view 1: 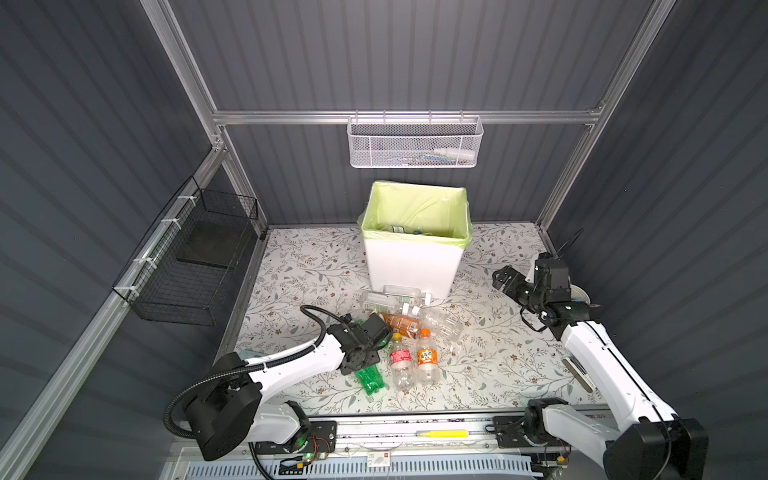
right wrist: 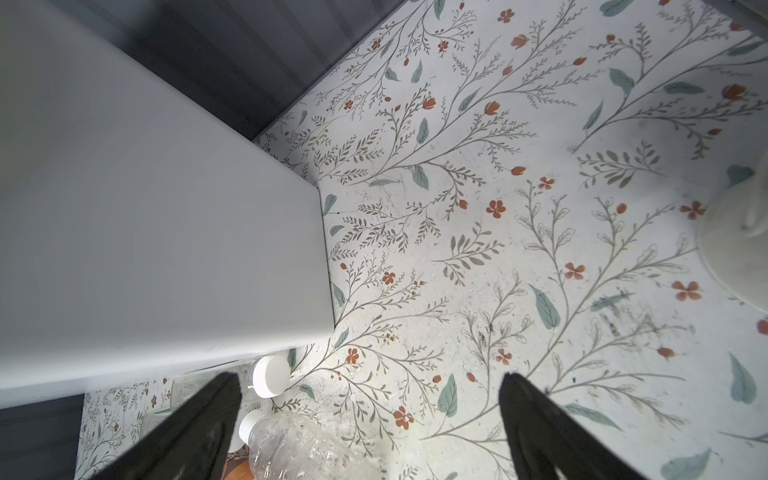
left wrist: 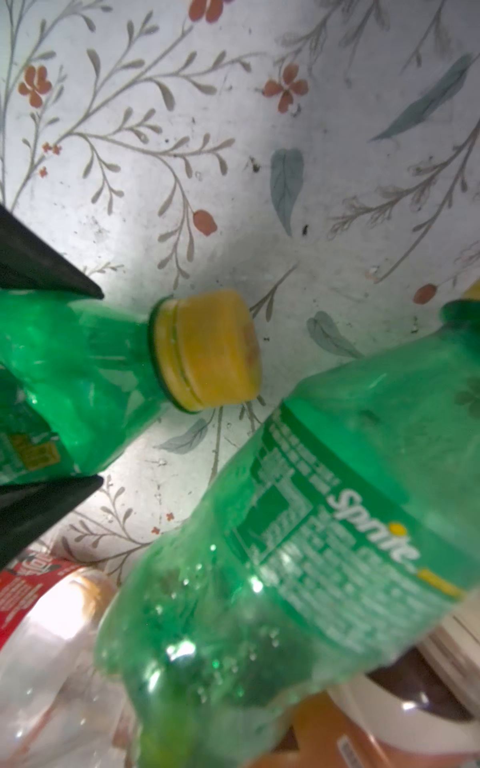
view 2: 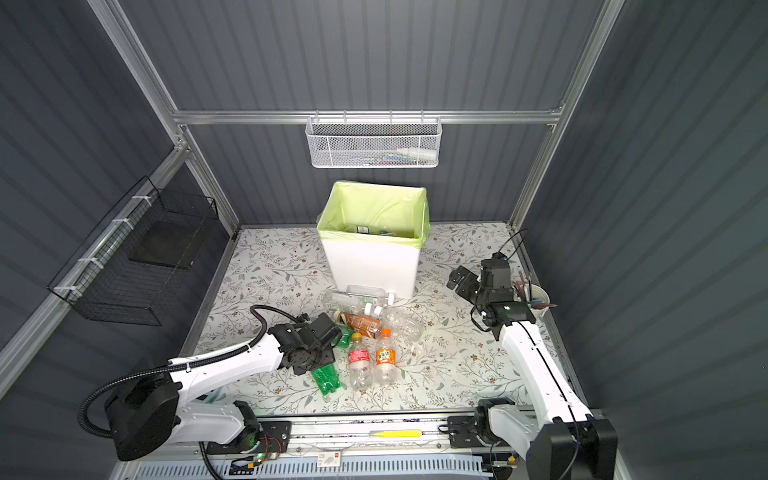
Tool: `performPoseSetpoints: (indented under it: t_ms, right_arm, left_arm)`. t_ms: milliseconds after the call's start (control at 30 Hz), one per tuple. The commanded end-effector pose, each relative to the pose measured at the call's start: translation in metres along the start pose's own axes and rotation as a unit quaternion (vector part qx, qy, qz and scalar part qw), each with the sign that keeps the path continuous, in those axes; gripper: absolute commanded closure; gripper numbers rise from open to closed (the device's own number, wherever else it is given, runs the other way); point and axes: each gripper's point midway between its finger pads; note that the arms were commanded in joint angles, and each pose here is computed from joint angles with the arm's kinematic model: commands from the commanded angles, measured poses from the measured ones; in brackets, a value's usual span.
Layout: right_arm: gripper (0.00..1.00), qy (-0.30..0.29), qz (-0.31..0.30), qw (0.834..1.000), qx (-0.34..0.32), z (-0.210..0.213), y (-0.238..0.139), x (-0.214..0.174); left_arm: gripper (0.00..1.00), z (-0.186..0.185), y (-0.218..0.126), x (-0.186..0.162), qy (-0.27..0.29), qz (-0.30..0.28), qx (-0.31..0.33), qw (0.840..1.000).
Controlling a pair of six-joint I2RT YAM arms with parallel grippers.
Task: Throw the plastic bottles in the bin
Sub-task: 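Lift the Sprite bottle with the left gripper and release it over the bin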
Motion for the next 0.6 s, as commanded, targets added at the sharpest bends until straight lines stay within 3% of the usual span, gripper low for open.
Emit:
performPoseSetpoints:
  t_ms: [0, 167, 267, 367, 433, 567]
  right_arm:
    - [0.01, -0.009, -0.003, 1.000, -0.004, 0.000, 0.000, 0.004]
    - [0.01, -0.015, -0.015, 1.000, -0.014, -0.002, -0.002, 0.011]
    - [0.01, -0.019, -0.026, 0.999, -0.014, 0.000, -0.006, 0.020]
    - [0.01, -0.020, -0.040, 0.999, -0.012, 0.002, -0.009, 0.027]
    - [0.01, -0.019, -0.049, 0.999, -0.011, 0.002, -0.012, 0.031]
    - [0.01, -0.020, -0.058, 0.998, -0.011, 0.002, -0.018, 0.032]
  left_arm:
    - [0.42, -0.007, -0.027, 0.019, 0.014, -0.039, -0.007, 0.999]
    - [0.42, -0.033, -0.106, 0.077, 0.049, -0.160, -0.033, 0.985]
    - [0.41, -0.053, -0.188, 0.134, 0.093, -0.275, -0.042, 0.956]
    - [0.40, -0.076, -0.282, 0.192, 0.122, -0.388, -0.061, 0.912]
    - [0.39, -0.101, -0.343, 0.220, 0.138, -0.463, -0.095, 0.870]
    - [0.37, -0.142, -0.423, 0.246, 0.145, -0.570, -0.160, 0.793]
Point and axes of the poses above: each gripper's point midway between its finger pads, its own y axis out along the fingers, its own z axis along the line the jaws close on, x = y × z, and after that the axes turned 14 degrees about -y, right-handed
